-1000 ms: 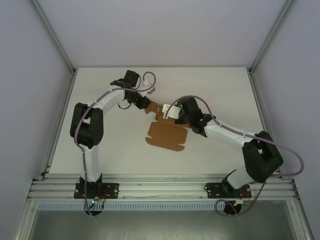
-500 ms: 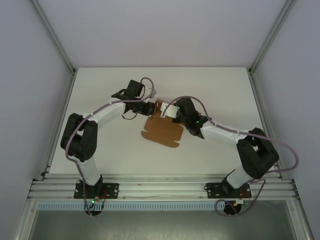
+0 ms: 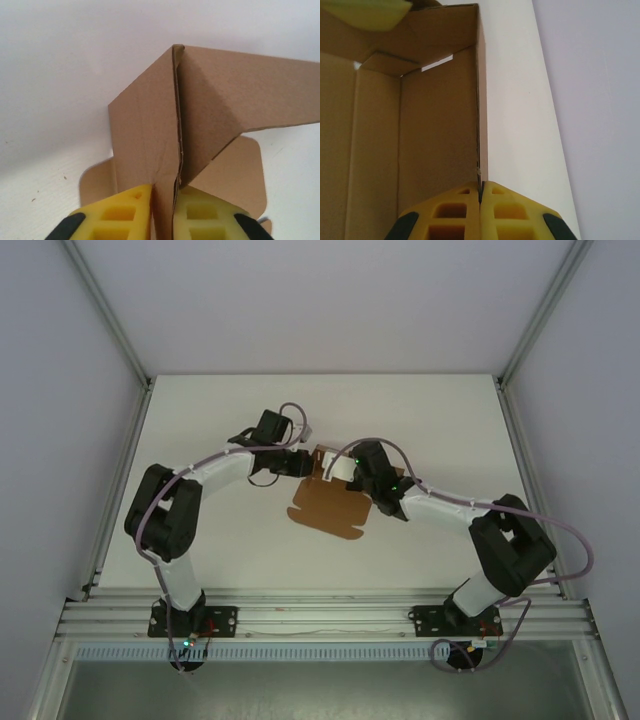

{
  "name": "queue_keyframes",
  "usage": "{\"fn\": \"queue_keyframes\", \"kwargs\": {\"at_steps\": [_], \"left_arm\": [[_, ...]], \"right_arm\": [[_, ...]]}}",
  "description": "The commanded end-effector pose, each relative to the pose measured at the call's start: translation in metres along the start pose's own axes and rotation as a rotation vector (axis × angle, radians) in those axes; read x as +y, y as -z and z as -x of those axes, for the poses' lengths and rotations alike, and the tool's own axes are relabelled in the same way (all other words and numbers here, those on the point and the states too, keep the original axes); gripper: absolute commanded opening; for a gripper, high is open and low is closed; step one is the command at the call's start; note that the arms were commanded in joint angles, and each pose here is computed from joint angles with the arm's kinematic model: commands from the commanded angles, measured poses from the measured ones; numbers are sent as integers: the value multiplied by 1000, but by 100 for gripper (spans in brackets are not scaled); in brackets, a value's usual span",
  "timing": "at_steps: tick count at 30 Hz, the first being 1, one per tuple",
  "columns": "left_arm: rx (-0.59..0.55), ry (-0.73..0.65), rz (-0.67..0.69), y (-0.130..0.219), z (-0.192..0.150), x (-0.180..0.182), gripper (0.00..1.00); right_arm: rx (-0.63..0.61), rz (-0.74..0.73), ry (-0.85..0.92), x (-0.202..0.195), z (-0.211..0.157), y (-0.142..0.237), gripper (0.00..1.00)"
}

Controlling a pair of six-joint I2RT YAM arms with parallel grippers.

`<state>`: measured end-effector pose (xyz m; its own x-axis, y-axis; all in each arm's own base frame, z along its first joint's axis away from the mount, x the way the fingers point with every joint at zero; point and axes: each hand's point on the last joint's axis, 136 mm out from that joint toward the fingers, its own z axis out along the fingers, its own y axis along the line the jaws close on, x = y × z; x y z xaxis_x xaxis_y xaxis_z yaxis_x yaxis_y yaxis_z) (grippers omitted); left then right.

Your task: Assemble paper box

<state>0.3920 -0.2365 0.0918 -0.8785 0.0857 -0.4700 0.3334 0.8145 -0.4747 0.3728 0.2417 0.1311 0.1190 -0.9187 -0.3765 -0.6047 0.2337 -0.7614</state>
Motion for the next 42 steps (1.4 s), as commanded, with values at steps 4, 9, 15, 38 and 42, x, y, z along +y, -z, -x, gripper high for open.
{"fn": "queue_keyframes", "kwargs": {"at_steps": [4, 9, 15, 38, 42], "left_arm": [[-45, 25, -31, 4, -11, -4, 39], [-98, 34, 33, 23, -5, 7, 69], [-193, 89, 95, 56, 14, 29, 100], [-231, 103, -123, 41, 49, 73, 86], [-212, 22, -154, 34, 25, 51, 69]], "right_arm": [[22, 21, 121, 18, -9, 1, 0], [79, 2, 281, 25, -23, -8, 0], [59, -35, 447, 27, -20, -7, 0], [-123, -221, 381, -25, 34, 13, 0], [-93, -252, 352, -32, 30, 8, 0]]}}
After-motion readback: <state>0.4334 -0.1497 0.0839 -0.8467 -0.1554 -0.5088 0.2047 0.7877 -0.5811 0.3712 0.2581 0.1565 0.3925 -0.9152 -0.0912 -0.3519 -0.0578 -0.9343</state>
